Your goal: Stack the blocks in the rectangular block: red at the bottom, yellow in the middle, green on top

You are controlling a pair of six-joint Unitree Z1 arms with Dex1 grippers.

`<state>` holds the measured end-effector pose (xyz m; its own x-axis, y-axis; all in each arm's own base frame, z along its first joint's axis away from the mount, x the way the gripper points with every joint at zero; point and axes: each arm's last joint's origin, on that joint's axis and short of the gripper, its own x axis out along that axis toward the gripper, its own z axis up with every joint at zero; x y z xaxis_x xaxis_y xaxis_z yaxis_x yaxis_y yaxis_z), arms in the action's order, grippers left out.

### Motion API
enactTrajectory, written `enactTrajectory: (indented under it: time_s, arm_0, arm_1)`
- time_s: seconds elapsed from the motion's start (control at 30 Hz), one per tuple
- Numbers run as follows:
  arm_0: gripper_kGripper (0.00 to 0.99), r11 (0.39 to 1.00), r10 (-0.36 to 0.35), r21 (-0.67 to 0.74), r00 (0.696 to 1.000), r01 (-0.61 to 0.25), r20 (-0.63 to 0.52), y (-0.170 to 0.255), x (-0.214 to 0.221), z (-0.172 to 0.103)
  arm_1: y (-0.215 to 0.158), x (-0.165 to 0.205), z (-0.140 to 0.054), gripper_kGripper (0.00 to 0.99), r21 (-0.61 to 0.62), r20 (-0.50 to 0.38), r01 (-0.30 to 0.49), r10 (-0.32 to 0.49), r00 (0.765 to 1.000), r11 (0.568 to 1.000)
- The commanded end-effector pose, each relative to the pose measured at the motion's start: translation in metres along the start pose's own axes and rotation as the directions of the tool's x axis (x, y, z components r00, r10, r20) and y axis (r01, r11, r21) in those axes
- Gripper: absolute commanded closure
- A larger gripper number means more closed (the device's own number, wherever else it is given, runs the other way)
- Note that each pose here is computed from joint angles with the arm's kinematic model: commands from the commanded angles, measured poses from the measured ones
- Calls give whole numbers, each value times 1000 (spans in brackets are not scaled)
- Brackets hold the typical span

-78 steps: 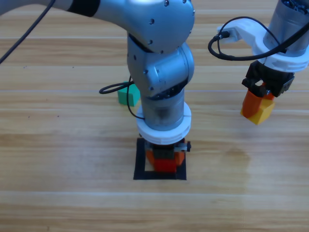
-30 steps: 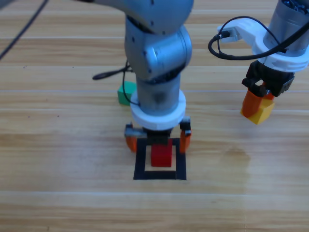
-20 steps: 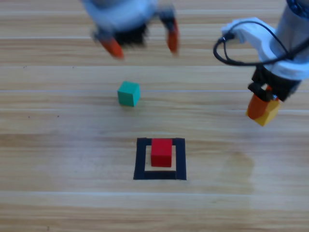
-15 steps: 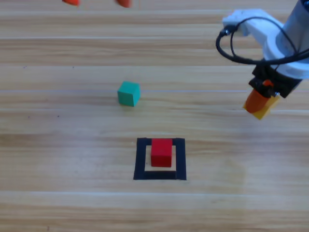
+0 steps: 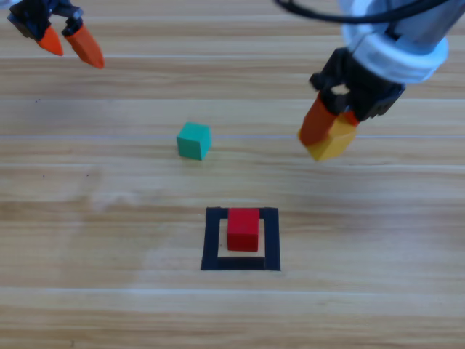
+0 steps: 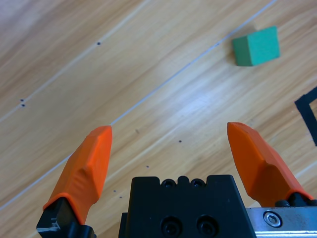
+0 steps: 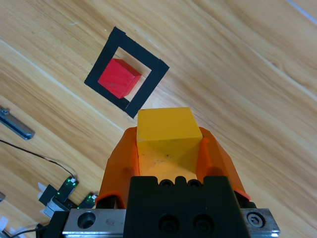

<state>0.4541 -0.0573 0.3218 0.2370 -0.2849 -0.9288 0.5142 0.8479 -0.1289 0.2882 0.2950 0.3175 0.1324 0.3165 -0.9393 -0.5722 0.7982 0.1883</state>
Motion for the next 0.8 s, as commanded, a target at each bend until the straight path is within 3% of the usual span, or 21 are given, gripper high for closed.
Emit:
enactTrajectory:
  time_s: [0.03, 0.3, 0.47, 0.8]
  arm_0:
    - [0, 1000, -20, -13, 1000, 19, -24, 18, 20, 2]
    - [0, 999, -25, -27, 1000, 25, 1, 24, 10, 2]
    - [0, 998, -61, 20, 998, 61, 22, 20, 4, 6]
    - [0, 992, -124, 34, 992, 124, -1, 20, 17, 3]
  arm_1:
    - [34, 33, -5, 990, 1, -75, 15, -15, 997, 1000]
    - [37, 59, -4, 990, 155, -139, 5, 17, 990, 988]
    - [53, 75, 11, 990, 278, -165, 30, 17, 986, 960]
    - [94, 79, 20, 990, 343, -146, 173, -129, 981, 923]
